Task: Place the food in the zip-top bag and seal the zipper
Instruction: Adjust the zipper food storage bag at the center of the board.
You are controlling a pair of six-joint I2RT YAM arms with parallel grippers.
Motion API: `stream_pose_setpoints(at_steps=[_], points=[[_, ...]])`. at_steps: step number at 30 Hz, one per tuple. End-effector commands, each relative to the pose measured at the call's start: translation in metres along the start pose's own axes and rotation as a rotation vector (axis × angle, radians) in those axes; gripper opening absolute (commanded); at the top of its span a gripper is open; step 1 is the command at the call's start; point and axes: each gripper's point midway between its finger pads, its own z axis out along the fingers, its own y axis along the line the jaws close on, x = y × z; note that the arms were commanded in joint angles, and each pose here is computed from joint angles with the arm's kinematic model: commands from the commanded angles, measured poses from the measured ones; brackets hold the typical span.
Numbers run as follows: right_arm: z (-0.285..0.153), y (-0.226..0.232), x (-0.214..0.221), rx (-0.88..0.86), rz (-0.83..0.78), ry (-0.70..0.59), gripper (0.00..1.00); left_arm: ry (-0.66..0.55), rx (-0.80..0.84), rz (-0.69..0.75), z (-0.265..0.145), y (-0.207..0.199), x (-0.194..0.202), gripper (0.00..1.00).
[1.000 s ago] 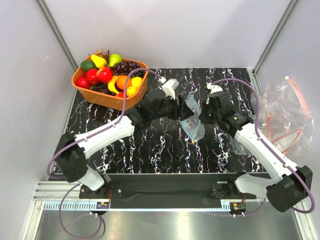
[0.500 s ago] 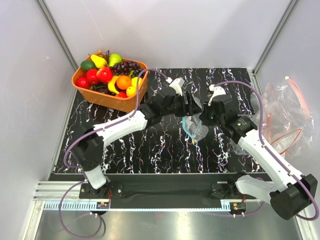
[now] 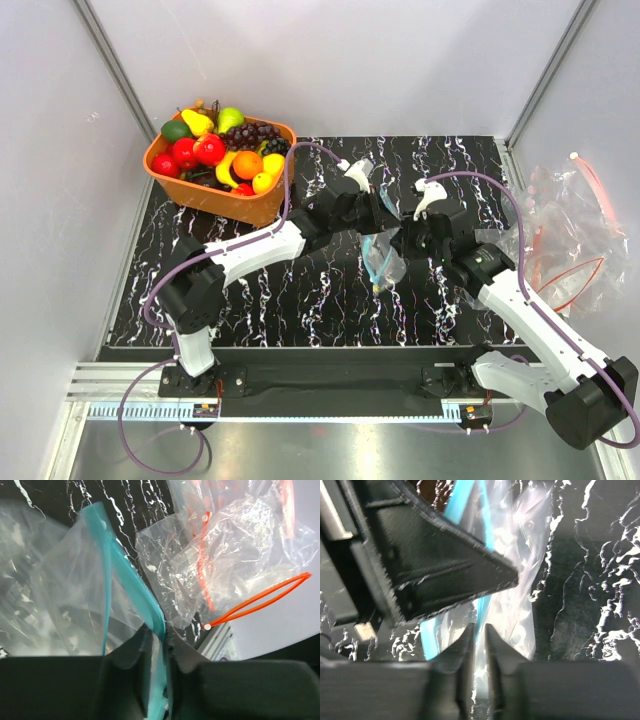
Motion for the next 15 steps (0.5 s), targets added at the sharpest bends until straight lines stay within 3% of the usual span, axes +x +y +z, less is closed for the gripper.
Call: stream_pose_setpoints(at_steps=[1,5,12,15], points=[[-0.006,0.019,-0.015,-0.092,-0.016,-0.069,0.33,-0.056,0.079,0.017,-0.001,-0.014,-0.02,0.12],[-0.002,0.021,-0.007,-0.105,0.005,-0.031,0.47,-0.037,0.139,0.021,-0.005,-0.005,-0.014,0.0],[-0.009,0.017,-0.005,-0.077,0.075,-0.049,0.54,0.018,0.269,0.004,-0.023,0.016,-0.001,0.0],[-0.01,-0.003,-0.006,0.037,0.106,-0.069,0.6,0.038,0.266,-0.011,-0.031,0.037,0.007,0.0]])
